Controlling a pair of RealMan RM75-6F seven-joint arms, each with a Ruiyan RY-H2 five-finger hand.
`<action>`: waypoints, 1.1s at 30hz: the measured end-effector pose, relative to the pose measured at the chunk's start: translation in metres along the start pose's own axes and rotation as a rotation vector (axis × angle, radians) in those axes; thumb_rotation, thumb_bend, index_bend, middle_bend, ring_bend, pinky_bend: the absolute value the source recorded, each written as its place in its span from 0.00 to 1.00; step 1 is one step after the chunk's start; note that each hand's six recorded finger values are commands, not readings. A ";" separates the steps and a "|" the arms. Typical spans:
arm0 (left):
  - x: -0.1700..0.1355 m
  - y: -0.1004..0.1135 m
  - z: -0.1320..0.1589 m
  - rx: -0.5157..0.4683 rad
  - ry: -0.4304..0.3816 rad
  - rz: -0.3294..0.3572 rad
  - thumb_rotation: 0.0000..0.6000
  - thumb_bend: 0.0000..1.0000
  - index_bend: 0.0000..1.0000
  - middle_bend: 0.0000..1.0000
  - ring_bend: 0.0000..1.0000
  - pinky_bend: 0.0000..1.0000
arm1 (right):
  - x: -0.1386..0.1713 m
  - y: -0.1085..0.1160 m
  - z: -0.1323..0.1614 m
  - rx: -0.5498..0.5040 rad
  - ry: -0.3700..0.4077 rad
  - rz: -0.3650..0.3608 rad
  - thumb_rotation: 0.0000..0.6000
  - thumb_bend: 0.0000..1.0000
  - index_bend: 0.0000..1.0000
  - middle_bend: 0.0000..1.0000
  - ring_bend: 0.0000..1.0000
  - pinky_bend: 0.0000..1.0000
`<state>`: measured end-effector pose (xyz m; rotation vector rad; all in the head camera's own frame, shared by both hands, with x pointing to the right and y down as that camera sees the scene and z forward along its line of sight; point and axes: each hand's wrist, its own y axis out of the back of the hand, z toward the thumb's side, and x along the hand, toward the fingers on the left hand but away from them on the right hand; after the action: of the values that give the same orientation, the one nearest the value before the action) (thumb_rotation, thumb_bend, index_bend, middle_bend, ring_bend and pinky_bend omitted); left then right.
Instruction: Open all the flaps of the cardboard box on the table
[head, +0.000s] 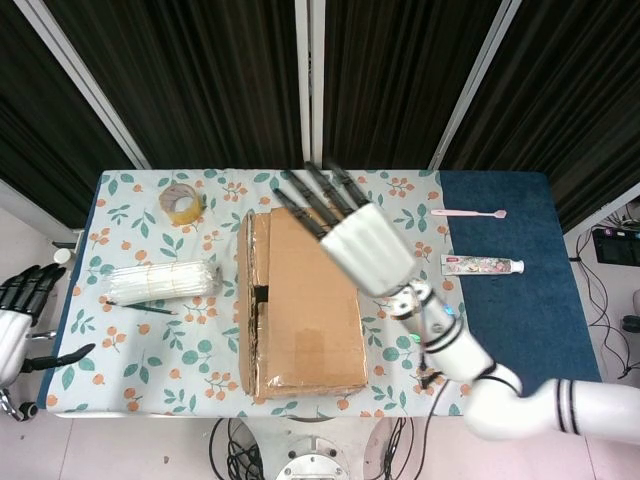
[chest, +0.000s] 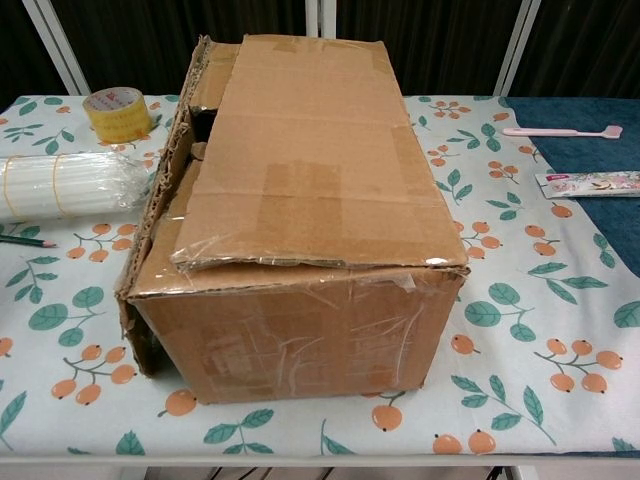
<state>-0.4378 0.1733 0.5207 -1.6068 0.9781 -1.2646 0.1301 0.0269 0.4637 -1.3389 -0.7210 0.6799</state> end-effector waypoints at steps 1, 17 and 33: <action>0.006 -0.002 0.007 -0.007 -0.026 -0.009 0.39 0.05 0.08 0.09 0.07 0.15 | 0.014 0.004 -0.019 0.015 -0.037 0.009 1.00 0.20 0.00 0.00 0.00 0.00; 0.068 -0.032 0.148 0.008 -0.512 0.023 1.00 0.05 0.02 0.07 0.07 0.15 | 0.186 0.037 -0.163 -0.047 -0.409 0.063 1.00 0.20 0.00 0.00 0.00 0.00; 0.110 -0.056 0.243 -0.071 -0.755 0.089 1.00 0.05 0.00 0.03 0.07 0.15 | 0.212 0.028 -0.175 -0.034 -0.445 0.090 1.00 0.20 0.00 0.00 0.00 0.00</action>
<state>-0.1757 0.1261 0.5768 -1.8559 0.5998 -0.4770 0.3972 0.0908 0.4359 -1.2682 -1.0338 1.0596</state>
